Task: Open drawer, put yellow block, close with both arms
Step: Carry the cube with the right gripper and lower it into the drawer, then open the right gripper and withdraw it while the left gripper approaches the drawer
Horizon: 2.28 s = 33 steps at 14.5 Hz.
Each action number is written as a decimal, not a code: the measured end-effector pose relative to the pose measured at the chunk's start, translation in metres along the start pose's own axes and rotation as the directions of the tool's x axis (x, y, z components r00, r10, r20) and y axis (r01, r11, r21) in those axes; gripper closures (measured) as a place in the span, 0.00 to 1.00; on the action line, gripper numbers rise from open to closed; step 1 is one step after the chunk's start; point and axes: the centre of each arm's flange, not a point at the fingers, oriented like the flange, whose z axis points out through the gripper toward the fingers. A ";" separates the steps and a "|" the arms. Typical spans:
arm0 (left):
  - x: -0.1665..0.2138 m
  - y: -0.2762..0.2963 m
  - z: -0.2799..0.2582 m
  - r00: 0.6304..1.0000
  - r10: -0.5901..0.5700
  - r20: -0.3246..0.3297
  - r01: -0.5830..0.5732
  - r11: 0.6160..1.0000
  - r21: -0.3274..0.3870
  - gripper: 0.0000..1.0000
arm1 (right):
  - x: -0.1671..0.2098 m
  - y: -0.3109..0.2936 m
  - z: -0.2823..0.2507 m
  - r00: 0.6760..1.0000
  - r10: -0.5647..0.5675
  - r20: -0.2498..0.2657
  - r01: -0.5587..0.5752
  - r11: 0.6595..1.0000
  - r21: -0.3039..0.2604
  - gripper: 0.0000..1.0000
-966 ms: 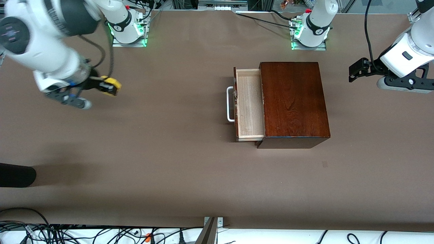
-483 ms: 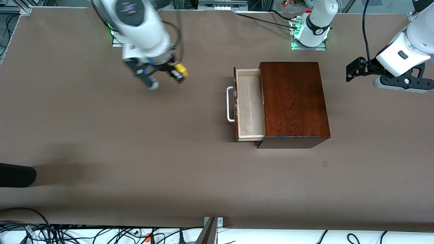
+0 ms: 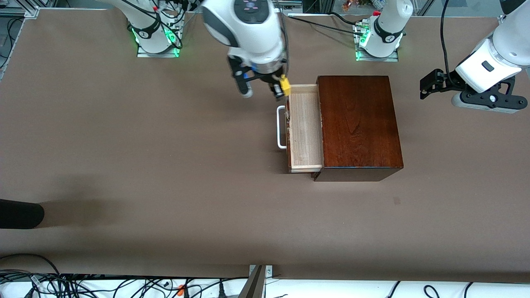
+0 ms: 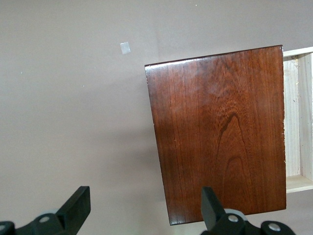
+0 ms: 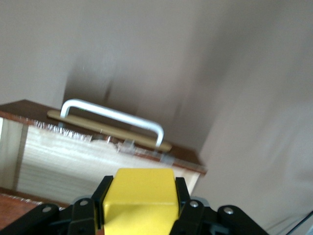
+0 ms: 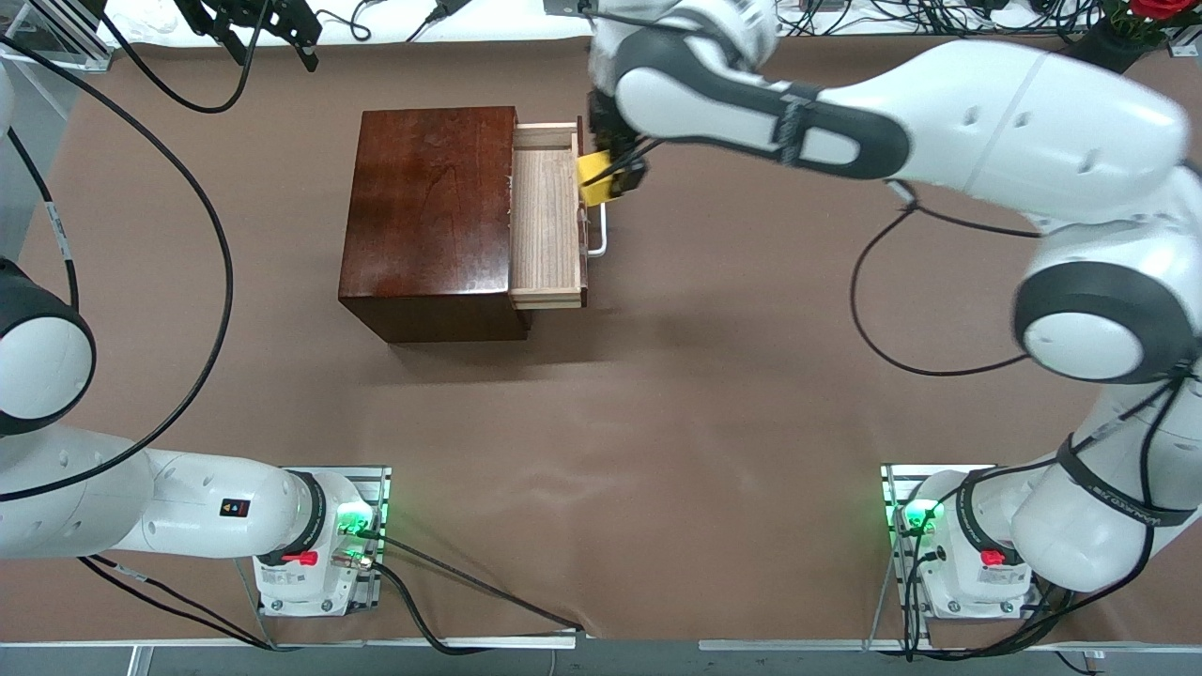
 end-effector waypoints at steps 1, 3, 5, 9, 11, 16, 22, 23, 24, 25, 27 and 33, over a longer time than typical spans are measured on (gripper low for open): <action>0.000 0.000 0.000 1.000 0.000 0.000 0.000 1.000 0.000 0.00 | -0.013 -0.003 0.011 0.999 0.044 0.011 -0.044 0.999 0.011 0.44; 0.000 0.000 0.000 1.000 0.001 -0.001 -0.001 1.000 0.000 0.00 | -0.030 -0.009 0.034 0.995 0.101 0.029 -0.101 0.995 0.016 0.44; 0.000 0.000 0.000 1.000 0.001 -0.001 -0.001 1.000 0.000 0.00 | -0.035 -0.014 0.062 0.991 0.130 0.026 -0.130 0.991 0.006 0.44; 0.000 0.000 0.000 1.000 0.001 -0.001 -0.001 1.000 0.000 0.00 | -0.030 -0.026 0.114 0.985 0.174 0.008 -0.174 0.985 0.010 0.44; 0.000 0.000 0.000 1.000 0.001 -0.001 -0.001 1.000 0.000 0.00 | -0.030 -0.029 0.137 0.983 0.183 0.001 -0.183 0.983 0.027 0.44; 0.000 0.000 0.000 1.000 0.001 -0.001 -0.001 1.000 0.000 0.00 | -0.029 -0.034 0.173 0.980 0.200 -0.008 -0.199 0.979 0.053 0.40; 0.000 0.000 0.000 1.000 0.001 -0.001 -0.001 1.000 0.000 0.00 | -0.026 -0.043 0.132 0.977 0.214 -0.024 -0.213 0.976 0.054 0.00; 0.000 0.000 0.000 1.000 0.001 -0.001 -0.001 1.000 0.000 0.00 | -0.023 -0.047 0.104 0.975 0.222 -0.022 -0.220 0.973 0.062 0.00; 0.000 0.000 -0.001 1.000 0.001 -0.001 -0.001 1.000 0.000 0.00 | -0.016 -0.050 0.074 0.975 0.221 -0.021 -0.219 0.973 0.071 0.00; 0.000 0.000 -0.001 1.000 0.001 -0.001 -0.001 1.000 0.000 0.00 | -0.008 -0.051 0.045 0.979 0.203 -0.026 -0.200 0.977 0.076 0.00; -0.001 0.000 0.000 1.000 0.000 0.004 0.000 1.000 0.000 0.00 | 0.019 -0.052 -0.006 0.993 0.106 -0.052 -0.103 0.993 0.064 0.00; -0.008 0.020 0.011 0.994 0.041 0.102 -0.037 0.998 -0.041 0.00 | 0.155 -0.058 -0.103 0.890 -0.440 -0.119 0.424 0.895 -0.140 0.00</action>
